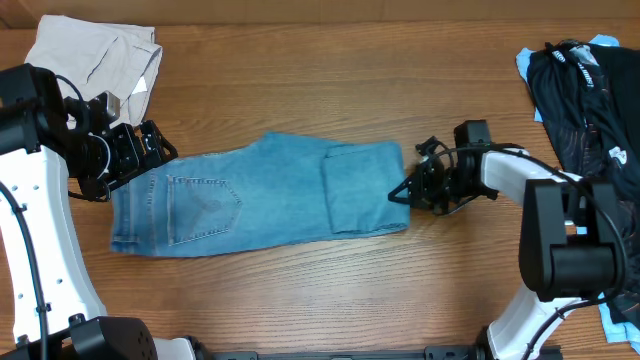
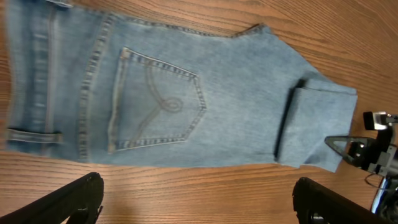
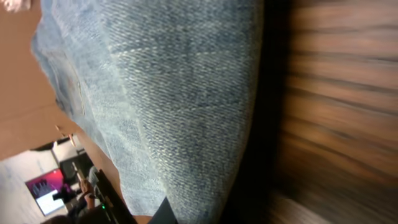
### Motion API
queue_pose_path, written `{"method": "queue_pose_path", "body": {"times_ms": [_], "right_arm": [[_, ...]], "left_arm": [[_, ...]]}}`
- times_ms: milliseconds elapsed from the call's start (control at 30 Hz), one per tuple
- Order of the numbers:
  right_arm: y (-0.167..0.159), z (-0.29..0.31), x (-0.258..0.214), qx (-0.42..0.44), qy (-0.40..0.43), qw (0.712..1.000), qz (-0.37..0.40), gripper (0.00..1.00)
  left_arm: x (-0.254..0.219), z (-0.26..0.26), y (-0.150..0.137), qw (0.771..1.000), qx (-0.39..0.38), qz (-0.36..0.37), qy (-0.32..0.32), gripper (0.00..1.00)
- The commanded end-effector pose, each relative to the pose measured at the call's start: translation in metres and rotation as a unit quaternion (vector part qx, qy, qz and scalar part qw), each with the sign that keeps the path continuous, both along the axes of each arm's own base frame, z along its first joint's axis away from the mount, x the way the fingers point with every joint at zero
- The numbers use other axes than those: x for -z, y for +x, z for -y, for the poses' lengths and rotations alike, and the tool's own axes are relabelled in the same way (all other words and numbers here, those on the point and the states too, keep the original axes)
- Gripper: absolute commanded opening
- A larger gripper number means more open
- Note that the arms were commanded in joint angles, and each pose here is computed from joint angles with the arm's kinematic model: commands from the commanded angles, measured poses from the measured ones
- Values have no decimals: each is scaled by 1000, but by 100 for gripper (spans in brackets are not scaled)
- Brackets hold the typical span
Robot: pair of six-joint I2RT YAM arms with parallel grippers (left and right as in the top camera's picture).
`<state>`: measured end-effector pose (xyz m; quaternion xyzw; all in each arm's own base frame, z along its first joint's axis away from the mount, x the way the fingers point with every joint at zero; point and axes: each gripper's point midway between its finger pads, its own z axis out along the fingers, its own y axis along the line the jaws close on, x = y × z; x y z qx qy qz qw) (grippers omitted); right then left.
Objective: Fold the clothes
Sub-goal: 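Grasp the folded edge and fold it leftward over the back pocket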
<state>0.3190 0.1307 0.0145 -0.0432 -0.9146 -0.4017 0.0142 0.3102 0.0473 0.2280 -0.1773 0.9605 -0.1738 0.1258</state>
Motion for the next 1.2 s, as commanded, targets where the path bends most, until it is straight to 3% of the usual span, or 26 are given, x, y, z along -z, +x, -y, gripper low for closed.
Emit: {"method": "queue_pose_path", "body": {"times_ms": [0,267,400,633,1000,1167], "right_arm": [[27,36,-24,37,-69,996,43,4],[31,68,-79,50,-191,976,95,4],[29,55,-100,42,-215,968,124,4],[18,3,-93,-1,-284,948,144,4],[4,-61,-93,-56,-275,941,187,4],[0,-91,-101,-77,-221,951,201,4]], "left_arm": [[2,2,0,1000,10,-3,1,100],[2,2,1,1000,10,-3,1,100],[2,2,1,1000,10,-3,1,100],[2,2,0,1000,10,-3,1,100],[3,3,-2,1000,10,-8,-1,100],[3,3,-2,1000,10,-8,-1,100]]}}
